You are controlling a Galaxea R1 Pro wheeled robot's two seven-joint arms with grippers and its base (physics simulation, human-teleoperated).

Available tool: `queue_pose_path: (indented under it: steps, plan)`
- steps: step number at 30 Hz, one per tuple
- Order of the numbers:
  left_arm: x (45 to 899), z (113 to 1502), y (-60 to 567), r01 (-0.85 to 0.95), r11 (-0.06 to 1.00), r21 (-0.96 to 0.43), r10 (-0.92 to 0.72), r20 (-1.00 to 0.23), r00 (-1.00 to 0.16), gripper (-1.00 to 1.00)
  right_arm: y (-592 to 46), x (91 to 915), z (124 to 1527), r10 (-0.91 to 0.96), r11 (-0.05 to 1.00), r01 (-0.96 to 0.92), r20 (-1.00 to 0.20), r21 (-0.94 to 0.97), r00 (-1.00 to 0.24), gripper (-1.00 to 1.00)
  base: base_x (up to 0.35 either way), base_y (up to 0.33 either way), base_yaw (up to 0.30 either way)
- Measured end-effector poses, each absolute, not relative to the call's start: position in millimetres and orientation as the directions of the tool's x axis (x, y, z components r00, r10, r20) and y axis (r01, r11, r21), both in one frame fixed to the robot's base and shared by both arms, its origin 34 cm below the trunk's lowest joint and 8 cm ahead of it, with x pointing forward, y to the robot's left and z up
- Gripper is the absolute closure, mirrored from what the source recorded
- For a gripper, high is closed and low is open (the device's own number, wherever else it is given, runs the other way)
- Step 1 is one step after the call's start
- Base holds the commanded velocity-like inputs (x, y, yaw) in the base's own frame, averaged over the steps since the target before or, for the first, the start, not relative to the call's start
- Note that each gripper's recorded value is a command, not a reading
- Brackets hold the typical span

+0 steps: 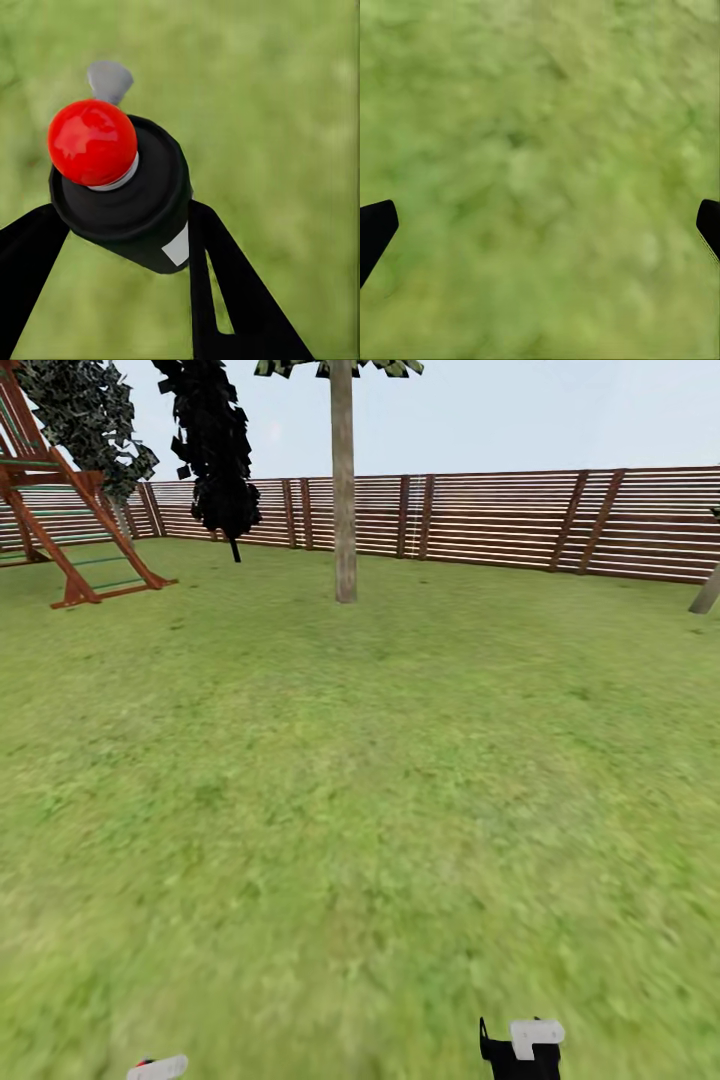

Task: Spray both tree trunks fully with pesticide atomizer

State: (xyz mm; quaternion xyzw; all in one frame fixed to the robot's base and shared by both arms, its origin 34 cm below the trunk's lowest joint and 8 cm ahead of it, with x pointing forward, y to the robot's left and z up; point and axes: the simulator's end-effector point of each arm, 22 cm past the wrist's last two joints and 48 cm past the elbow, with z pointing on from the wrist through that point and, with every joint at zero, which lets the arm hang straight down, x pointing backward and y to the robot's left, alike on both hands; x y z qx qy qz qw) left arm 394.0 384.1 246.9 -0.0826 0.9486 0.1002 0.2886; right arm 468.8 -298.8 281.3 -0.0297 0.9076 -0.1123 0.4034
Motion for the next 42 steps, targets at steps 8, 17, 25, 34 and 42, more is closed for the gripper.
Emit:
queue_pose_path:
  steps: [8, 17, 25, 34, 42]
  plan:
    - [394.0, 246.9, 384.1, -0.215, 0.966, 0.142, -0.099, -0.564, -0.82, 1.0, -298.9, 468.8, 281.3, -0.144, 0.973, 0.037, -0.725, -0.228, -0.673, -1.0, 0.34, 0.0, 0.0]
    - [393.9, 246.9, 384.1, -0.214, 0.966, 0.142, -0.099, -0.564, -0.82, 1.0, -298.7, 468.8, 281.4, -0.145, 0.973, 0.036, -0.726, -0.228, -0.673, -1.0, 0.34, 0.0, 0.0]
    - [394.1, 247.0, 384.1, -0.215, 0.966, 0.142, -0.099, -0.564, -0.82, 1.0, -298.7, 468.8, 281.4, -0.145, 0.973, 0.036, -0.726, -0.228, -0.673, -1.0, 0.34, 0.0, 0.0]
    - [394.1, 247.0, 384.1, -0.215, 0.966, 0.142, -0.099, -0.564, -0.82, 1.0, -298.6, 468.8, 281.4, -0.145, 0.973, 0.036, -0.726, -0.228, -0.673, -1.0, 0.34, 0.0, 0.0]
    - [394.1, 247.0, 384.1, -0.215, 0.966, 0.142, -0.099, -0.564, -0.82, 1.0, -298.6, 468.8, 281.4, -0.146, 0.973, 0.035, -0.725, -0.228, -0.673, -1.0, 0.34, 0.0, 0.0]
